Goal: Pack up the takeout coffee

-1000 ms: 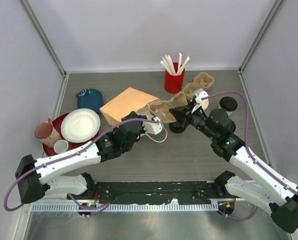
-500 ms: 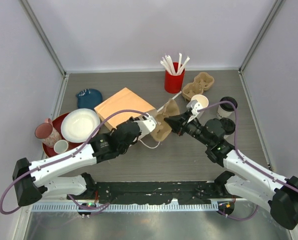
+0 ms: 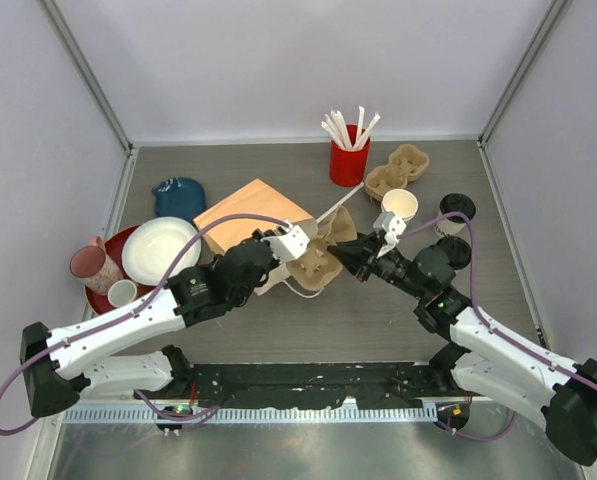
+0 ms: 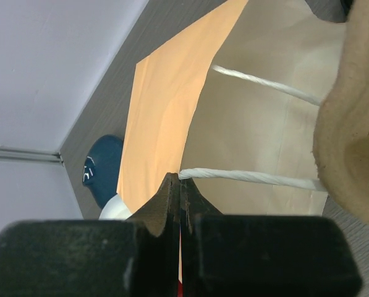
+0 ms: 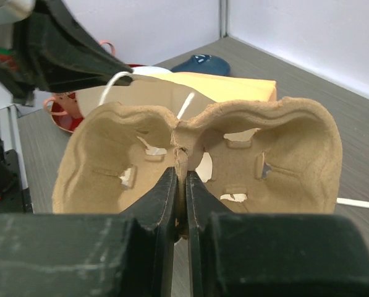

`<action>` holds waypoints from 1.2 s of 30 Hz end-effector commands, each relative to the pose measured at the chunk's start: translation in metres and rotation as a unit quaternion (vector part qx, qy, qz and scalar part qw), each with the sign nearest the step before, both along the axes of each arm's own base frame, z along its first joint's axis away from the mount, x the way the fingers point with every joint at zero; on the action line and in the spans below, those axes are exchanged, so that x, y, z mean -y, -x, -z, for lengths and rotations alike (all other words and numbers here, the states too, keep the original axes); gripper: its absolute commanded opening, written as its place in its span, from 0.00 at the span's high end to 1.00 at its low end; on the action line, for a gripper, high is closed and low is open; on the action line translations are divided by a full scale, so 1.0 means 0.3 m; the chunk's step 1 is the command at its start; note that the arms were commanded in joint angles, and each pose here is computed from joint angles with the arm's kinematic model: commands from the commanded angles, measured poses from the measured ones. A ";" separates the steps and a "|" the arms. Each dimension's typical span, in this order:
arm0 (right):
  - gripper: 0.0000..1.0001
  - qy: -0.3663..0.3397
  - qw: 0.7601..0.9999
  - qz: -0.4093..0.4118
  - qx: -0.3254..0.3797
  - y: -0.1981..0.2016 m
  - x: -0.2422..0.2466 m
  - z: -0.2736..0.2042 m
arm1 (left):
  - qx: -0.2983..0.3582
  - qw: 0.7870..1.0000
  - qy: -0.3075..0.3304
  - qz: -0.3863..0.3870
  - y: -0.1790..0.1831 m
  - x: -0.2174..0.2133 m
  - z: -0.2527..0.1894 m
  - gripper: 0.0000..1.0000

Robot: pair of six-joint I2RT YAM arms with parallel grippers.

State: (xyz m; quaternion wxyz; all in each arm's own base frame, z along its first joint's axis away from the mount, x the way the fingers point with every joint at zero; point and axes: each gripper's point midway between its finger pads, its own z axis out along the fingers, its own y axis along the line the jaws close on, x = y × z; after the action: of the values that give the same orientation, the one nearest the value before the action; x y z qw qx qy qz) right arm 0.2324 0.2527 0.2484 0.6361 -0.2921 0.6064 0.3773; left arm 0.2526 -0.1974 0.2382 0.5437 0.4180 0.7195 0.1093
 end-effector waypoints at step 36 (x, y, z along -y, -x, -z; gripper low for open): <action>0.99 -0.095 0.995 -0.012 0.005 -0.033 -0.196 -0.099 | -0.037 0.994 0.098 -0.017 0.003 0.029 -0.114 1.00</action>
State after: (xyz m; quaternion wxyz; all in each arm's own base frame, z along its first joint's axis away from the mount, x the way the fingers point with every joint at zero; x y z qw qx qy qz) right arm 0.2257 0.3052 0.2289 0.6094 -0.2800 0.6029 0.4321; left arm 0.2500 -0.2007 0.2538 0.5312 0.3691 0.7607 0.0543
